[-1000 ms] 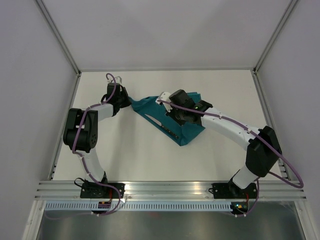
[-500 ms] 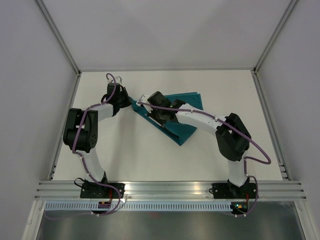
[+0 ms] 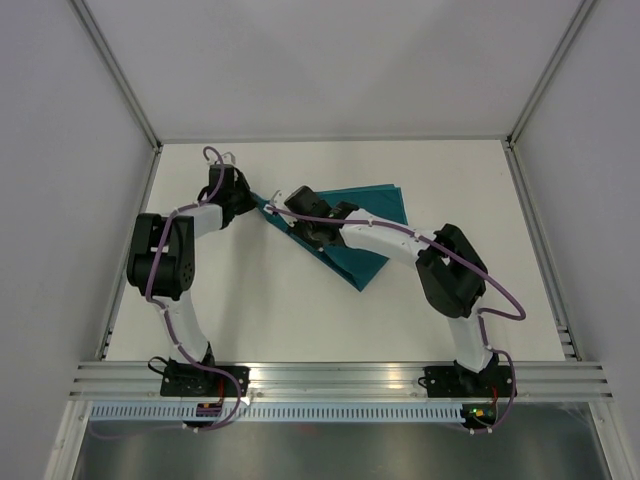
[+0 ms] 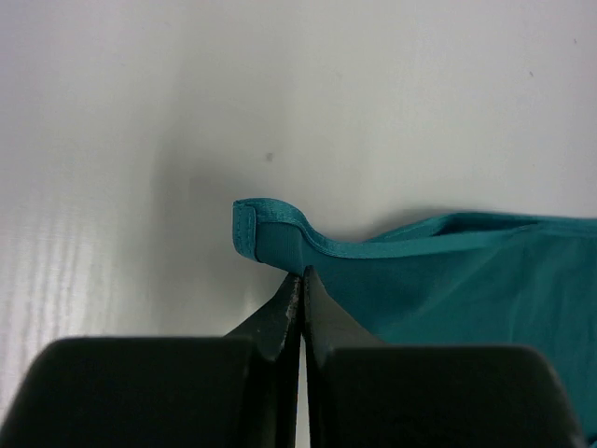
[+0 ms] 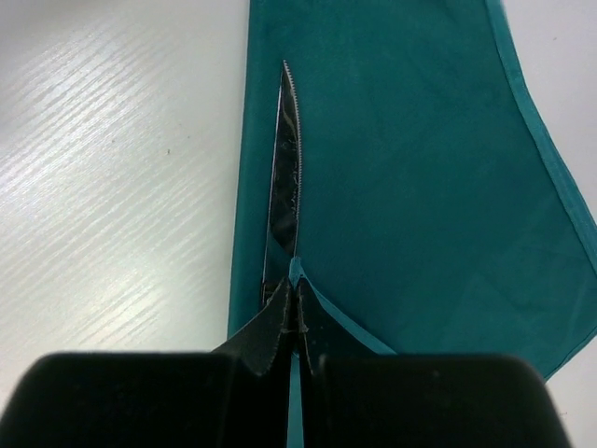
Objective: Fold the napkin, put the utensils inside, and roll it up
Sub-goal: Adjust the napkin at the center of the board.
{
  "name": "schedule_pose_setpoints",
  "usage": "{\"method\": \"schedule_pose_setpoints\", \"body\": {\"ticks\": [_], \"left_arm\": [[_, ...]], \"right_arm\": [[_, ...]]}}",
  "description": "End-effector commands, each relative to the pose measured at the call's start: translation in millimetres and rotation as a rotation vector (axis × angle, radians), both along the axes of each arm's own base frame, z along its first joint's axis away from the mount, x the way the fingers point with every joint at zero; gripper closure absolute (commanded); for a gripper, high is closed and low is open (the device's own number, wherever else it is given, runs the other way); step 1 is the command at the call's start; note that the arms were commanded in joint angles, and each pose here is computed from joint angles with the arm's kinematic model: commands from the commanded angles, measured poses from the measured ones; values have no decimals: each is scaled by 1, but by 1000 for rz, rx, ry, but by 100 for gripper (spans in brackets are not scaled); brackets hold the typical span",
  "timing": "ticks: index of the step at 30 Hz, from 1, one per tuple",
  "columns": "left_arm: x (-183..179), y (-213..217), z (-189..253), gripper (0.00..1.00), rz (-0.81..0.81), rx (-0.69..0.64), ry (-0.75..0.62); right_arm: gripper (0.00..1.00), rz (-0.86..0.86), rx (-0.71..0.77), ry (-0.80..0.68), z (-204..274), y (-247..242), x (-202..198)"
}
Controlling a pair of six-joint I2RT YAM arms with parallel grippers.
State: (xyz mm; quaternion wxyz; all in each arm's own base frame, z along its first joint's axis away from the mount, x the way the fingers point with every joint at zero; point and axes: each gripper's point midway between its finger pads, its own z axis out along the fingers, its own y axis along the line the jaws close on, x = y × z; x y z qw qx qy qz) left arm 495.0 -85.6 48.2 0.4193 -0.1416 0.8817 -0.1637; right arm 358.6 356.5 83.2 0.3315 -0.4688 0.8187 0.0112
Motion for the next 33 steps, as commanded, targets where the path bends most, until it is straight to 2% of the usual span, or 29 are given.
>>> {"method": "schedule_pose_setpoints", "body": {"ticks": [1, 7, 20, 29, 33], "left_arm": [[17, 20, 7, 98, 102, -93, 1], [27, 27, 10, 98, 122, -87, 5], [30, 24, 7, 98, 102, -99, 9], [31, 22, 6, 98, 85, -99, 10], [33, 22, 7, 98, 76, -101, 7]], "right_arm": [[95, -28, 13, -83, 33, -6, 8], [96, -61, -38, -92, 37, -47, -12], [95, -118, -135, -56, 38, -177, -83], [97, -106, -248, -39, 50, -230, -121], [96, -73, -292, 20, 44, -241, -138]]}}
